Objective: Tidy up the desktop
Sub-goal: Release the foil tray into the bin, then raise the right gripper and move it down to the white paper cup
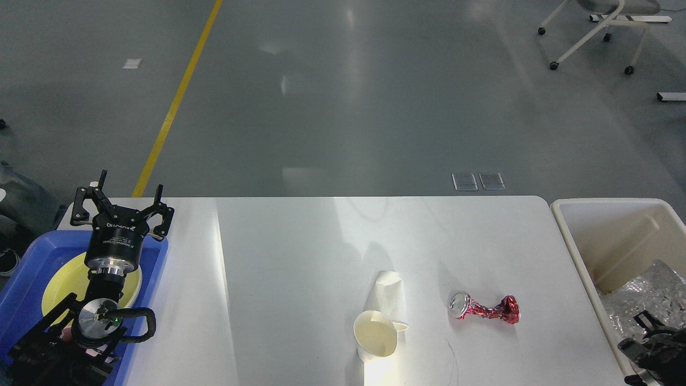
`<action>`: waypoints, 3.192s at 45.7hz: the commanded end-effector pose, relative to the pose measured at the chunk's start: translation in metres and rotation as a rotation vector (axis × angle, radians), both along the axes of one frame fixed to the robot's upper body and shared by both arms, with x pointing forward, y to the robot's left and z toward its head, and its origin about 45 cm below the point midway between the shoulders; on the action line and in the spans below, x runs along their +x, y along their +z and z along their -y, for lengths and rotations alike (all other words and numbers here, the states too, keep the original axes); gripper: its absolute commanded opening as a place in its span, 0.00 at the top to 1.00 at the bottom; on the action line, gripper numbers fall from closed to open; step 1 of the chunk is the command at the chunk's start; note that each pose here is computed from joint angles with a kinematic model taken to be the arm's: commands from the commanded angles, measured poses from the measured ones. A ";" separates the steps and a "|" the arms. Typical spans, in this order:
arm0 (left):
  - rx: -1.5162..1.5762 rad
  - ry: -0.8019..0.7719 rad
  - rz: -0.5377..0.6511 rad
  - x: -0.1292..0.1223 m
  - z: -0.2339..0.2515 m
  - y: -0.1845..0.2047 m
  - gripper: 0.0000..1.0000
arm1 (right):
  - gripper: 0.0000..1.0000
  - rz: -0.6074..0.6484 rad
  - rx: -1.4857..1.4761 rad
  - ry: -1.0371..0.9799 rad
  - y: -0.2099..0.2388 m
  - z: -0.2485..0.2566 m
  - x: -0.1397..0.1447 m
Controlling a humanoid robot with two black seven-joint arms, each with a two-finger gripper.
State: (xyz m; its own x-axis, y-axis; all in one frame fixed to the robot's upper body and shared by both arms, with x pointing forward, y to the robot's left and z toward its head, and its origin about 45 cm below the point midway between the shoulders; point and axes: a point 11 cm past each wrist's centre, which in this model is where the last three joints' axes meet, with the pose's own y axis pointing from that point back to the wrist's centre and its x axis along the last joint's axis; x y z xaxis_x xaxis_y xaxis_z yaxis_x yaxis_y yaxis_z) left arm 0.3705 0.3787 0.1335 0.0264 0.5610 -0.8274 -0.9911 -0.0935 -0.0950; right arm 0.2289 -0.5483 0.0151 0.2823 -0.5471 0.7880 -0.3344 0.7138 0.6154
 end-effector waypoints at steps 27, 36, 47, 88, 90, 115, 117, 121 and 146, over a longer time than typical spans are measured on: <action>0.000 0.000 0.000 0.000 0.000 0.000 0.03 | 0.00 -0.009 -0.022 0.152 0.037 0.003 0.045; 0.000 0.000 0.000 0.000 0.000 0.000 0.03 | 0.00 -0.107 -0.026 0.316 0.067 -0.001 0.072; 0.000 0.000 0.000 0.000 0.000 0.000 0.03 | 0.00 -0.299 0.039 0.512 0.127 -0.027 0.116; 0.000 0.000 -0.001 0.000 0.000 0.000 0.03 | 0.00 -0.854 0.360 1.149 0.383 -0.316 0.082; 0.000 0.000 -0.001 0.000 0.000 0.000 0.03 | 0.00 -0.846 0.374 1.152 0.387 -0.322 0.079; 0.000 -0.002 0.000 0.000 0.000 0.000 0.03 | 0.00 -0.826 0.384 1.145 0.376 -0.348 0.080; 0.000 -0.002 0.000 0.000 0.000 0.000 0.03 | 0.00 -0.832 0.392 1.143 0.372 -0.350 0.080; 0.000 0.000 0.000 0.000 0.000 0.000 0.03 | 0.00 -0.856 0.442 1.137 0.356 -0.355 0.076; 0.000 0.000 0.000 0.000 0.000 0.000 0.03 | 0.02 -0.712 0.581 1.208 0.201 -0.428 0.054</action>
